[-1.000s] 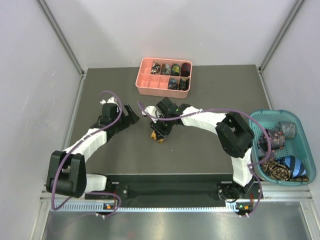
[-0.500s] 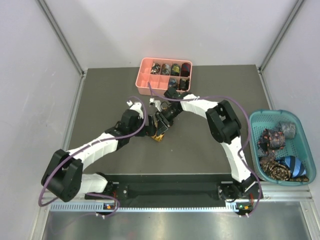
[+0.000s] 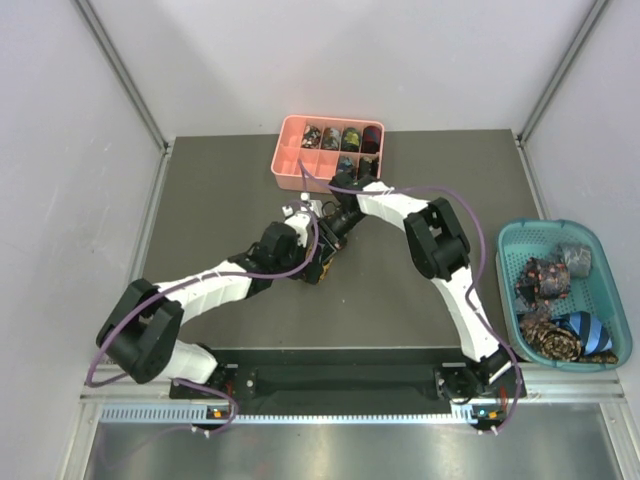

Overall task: Roll the ties
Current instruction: Roll the tie

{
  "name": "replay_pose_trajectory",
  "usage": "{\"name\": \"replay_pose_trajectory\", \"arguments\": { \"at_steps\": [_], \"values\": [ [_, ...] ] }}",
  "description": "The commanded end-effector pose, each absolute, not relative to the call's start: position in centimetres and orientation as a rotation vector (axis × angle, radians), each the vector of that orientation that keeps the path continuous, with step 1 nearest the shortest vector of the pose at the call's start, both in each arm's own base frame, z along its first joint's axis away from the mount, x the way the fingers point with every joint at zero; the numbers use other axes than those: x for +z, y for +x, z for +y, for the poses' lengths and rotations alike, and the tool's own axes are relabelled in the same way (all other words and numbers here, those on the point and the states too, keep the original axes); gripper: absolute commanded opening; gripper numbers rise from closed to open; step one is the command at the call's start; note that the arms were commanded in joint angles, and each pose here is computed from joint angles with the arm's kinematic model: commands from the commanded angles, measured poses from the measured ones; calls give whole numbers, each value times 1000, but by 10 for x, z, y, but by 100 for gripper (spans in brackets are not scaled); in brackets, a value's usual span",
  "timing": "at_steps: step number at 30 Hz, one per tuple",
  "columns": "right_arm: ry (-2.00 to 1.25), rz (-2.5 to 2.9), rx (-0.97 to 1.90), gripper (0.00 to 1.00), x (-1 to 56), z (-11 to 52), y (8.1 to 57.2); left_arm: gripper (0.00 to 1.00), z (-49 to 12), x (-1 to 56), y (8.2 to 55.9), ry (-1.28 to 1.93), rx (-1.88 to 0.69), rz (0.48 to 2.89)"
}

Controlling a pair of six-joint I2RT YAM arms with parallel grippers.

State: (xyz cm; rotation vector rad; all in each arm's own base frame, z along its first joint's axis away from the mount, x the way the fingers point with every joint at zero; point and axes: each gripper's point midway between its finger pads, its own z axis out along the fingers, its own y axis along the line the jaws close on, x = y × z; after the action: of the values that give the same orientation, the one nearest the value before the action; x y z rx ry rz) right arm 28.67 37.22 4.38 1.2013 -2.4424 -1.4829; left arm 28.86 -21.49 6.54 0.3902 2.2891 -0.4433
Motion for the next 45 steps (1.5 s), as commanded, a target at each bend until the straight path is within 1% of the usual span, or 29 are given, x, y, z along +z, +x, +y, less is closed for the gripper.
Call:
{"name": "replay_pose_trajectory", "arguments": {
  "at_steps": [1,5,12,17,18,22,25,26,28,29,30,34,35,39,43,45],
  "values": [
    [1302,-2545,-1298,4,-9,359,309,99,-239,87,301,500,-514,2175],
    [1293,-2569,-1268,4,-15,355,315,99,-247,82,301,555,-531,2182],
    [1319,-2599,-1196,4,-27,350,326,99,-248,57,309,583,-441,2260],
    [1368,-2606,-1184,5,-27,351,334,99,-246,44,310,600,-400,2301],
    [1373,-2609,-1173,6,-28,351,334,99,-241,42,316,579,-345,2305],
    [1390,-2600,-1185,6,-25,352,336,99,-233,31,316,569,-278,2346],
    [1385,-2599,-1186,7,-26,351,335,90,-231,22,315,589,-246,2392],
    [1384,-2595,-1181,7,-27,351,333,85,-230,19,314,593,-235,2404],
    [1388,-2597,-1186,8,-27,351,334,80,-230,13,312,598,-210,2425],
    [1385,-2596,-1187,9,-26,350,333,76,-228,10,310,601,-195,2433],
    [1391,-2595,-1189,10,-26,350,332,74,-228,8,307,606,-178,2440],
    [1394,-2606,-1194,18,-22,349,335,66,-227,1,300,614,-159,2465],
    [1398,-2605,-1198,22,-21,350,335,62,-227,-2,298,623,-156,2475],
    [1395,-2626,-1223,26,-15,349,340,56,-225,-6,296,608,-132,2512],
    [1384,-2646,-1239,31,-8,349,341,55,-221,-9,293,586,-107,2545],
    [1381,-2655,-1235,35,-8,349,343,55,-221,-11,292,571,-103,2561]
  ]
}}
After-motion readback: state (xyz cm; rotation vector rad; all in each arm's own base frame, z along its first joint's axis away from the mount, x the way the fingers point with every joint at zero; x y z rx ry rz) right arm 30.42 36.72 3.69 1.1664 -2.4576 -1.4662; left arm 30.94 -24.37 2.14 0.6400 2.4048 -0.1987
